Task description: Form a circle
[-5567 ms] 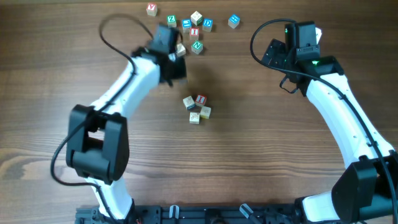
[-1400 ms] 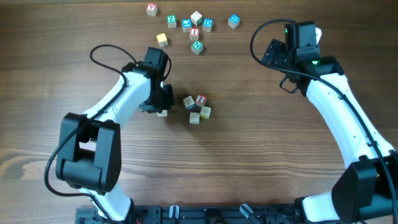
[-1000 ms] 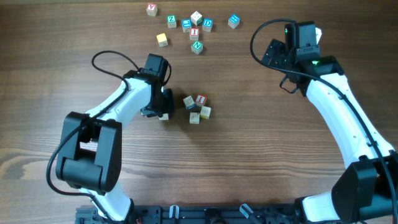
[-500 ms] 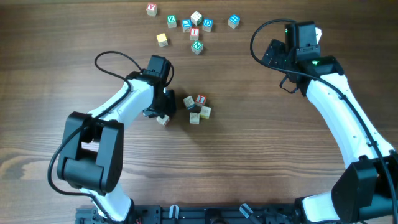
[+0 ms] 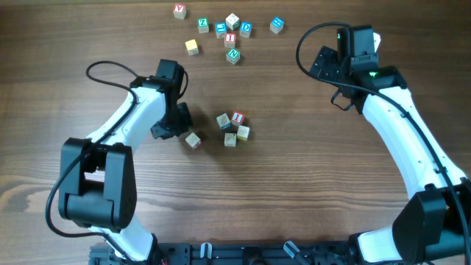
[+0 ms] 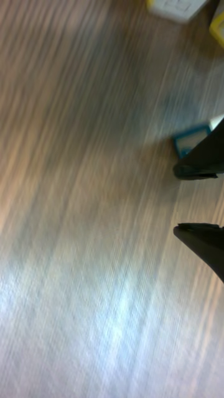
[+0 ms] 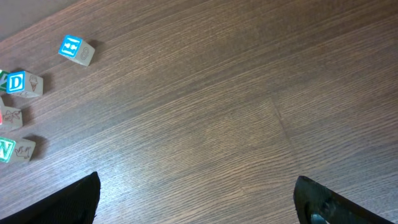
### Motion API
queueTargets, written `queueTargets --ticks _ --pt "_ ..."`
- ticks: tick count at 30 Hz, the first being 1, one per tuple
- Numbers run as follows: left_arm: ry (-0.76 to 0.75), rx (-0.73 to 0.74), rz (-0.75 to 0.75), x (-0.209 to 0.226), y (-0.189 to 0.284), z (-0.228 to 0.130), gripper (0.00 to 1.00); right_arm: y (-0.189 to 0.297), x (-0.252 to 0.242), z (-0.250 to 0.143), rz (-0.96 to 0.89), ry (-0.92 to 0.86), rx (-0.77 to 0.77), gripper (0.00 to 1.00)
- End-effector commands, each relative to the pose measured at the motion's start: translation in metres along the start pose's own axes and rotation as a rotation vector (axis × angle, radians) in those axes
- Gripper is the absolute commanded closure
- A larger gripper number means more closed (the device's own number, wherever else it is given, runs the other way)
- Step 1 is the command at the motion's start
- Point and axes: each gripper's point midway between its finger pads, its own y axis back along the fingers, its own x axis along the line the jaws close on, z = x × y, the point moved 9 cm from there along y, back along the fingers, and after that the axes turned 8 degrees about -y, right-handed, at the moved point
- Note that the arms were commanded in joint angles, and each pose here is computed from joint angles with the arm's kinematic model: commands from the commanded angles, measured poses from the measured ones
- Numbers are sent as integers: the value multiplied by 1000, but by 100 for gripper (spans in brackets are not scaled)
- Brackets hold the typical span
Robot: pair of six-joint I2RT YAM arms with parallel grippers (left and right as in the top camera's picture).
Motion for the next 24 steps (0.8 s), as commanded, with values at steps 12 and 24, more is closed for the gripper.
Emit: queueTargets --ticks 12,24 --pt "62 132 -54 8 -13 -27 96 -1 0 1 -10 12 -9 0" --pt "59 158 -228 -8 -11 -26 96 -1 0 1 -10 12 -9 0"
